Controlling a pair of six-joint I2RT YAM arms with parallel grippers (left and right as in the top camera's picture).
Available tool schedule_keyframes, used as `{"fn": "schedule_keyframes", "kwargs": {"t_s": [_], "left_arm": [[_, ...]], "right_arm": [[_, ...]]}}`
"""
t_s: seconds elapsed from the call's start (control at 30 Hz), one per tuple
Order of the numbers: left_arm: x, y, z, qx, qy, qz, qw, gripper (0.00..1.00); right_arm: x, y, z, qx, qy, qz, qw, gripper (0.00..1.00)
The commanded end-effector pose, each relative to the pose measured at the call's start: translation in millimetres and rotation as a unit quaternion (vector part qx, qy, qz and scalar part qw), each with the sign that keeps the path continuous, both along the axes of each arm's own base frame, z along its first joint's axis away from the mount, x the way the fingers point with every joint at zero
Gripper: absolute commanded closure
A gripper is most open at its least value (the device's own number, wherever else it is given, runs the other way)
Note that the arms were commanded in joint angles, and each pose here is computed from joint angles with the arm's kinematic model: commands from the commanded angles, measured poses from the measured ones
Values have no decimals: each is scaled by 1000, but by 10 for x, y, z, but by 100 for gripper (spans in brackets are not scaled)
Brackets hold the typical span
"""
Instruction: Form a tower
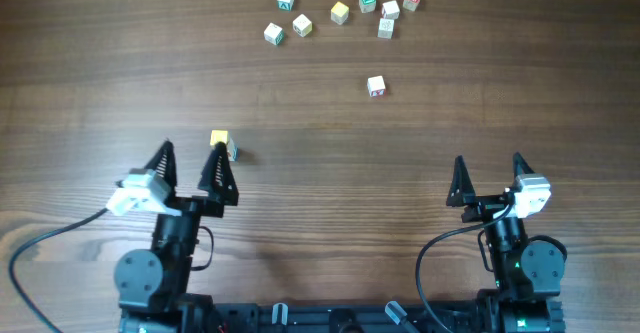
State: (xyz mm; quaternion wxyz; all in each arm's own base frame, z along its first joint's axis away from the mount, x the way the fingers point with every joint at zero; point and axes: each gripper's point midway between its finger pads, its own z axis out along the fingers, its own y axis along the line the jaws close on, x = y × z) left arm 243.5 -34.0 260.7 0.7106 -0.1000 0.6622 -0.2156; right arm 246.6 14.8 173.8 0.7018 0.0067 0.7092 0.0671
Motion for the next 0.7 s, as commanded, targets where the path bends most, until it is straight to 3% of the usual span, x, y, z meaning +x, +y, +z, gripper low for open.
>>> {"fn": "schedule_keyframes", "kwargs": {"t_s": [0.0,0.2,0.33,0.67], "left_arm": [[-36,-22,-238,20,-9,-2,1000,0],[-13,-22,-620,90,-3,5,996,0],[5,21,-1026,117,70,10,991,0],[7,44,-1039,119,73,14,990,0]], "right_arm": [[-1,-37,17,0,-4,-10,1000,0],[-1,-37,16,0,-4,-10,1000,0],[-1,-37,16,0,-4,-10,1000,0],[-1,-37,16,0,-4,-10,1000,0]]}}
